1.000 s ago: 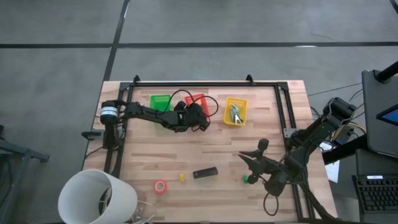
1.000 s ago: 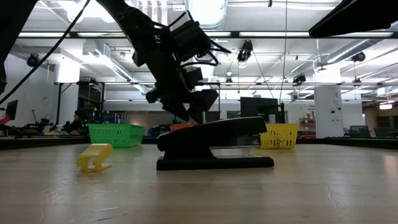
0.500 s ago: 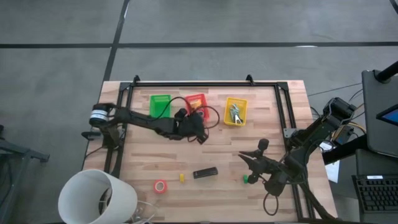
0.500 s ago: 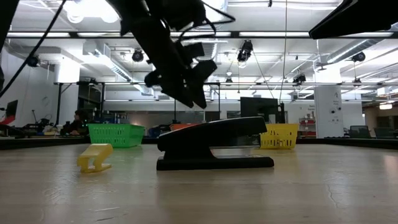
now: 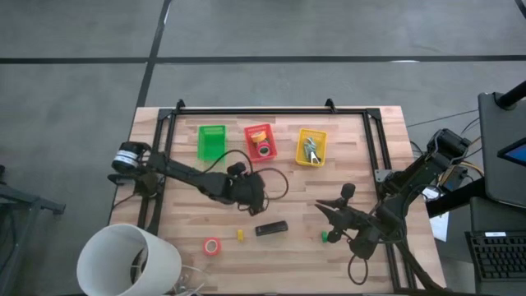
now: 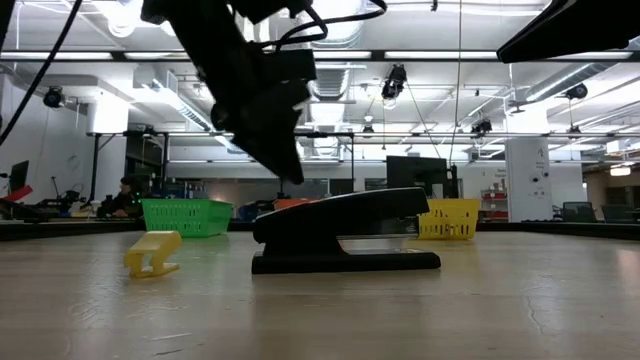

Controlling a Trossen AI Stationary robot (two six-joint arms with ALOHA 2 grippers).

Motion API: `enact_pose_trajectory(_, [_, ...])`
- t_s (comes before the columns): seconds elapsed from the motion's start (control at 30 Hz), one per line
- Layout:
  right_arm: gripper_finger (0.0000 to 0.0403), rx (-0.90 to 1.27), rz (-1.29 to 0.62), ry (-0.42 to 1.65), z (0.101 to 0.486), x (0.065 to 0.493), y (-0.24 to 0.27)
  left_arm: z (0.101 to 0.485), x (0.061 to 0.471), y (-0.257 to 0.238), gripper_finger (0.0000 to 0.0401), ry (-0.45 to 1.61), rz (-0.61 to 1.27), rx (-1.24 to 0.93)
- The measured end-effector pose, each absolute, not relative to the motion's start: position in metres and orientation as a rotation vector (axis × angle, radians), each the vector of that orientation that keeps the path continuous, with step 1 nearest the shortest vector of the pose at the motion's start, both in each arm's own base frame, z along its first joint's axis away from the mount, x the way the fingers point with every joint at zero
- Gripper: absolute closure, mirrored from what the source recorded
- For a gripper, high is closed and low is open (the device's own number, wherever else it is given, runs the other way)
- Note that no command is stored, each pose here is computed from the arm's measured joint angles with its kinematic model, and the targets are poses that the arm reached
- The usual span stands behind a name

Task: Pick and place Stapler, Stapler remover, tape
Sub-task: Put the orange tape into the orange bin

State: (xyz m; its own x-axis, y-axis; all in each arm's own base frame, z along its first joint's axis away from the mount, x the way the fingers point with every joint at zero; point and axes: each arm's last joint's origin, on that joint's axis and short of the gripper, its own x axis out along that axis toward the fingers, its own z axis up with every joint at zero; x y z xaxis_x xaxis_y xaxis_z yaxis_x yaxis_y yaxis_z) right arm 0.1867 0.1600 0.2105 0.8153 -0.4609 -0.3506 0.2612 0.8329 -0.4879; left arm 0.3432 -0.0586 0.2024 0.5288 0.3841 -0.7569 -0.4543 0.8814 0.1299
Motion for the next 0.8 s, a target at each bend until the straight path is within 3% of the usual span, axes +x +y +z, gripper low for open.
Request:
enact_pose_trajectory(0.3, [0.0351,-0.437,-0.399,0.478,0.211,0.187,0.160,0.194,0.327,-0.099,0.0187,1.115,0.156,-0.280])
enact_pose_trajectory(0.5, [0.0351,-0.429,-0.398,0.472,0.211,0.187,0.161,0.192,0.313,-0.124,0.0187,1.199,0.107,-0.317])
enact_pose_trajectory(0.8, [0.0351,-0.426,-0.398,0.471,0.211,0.187,0.161,0.188,0.280,-0.138,0.0188,1.469,0.221,-0.348])
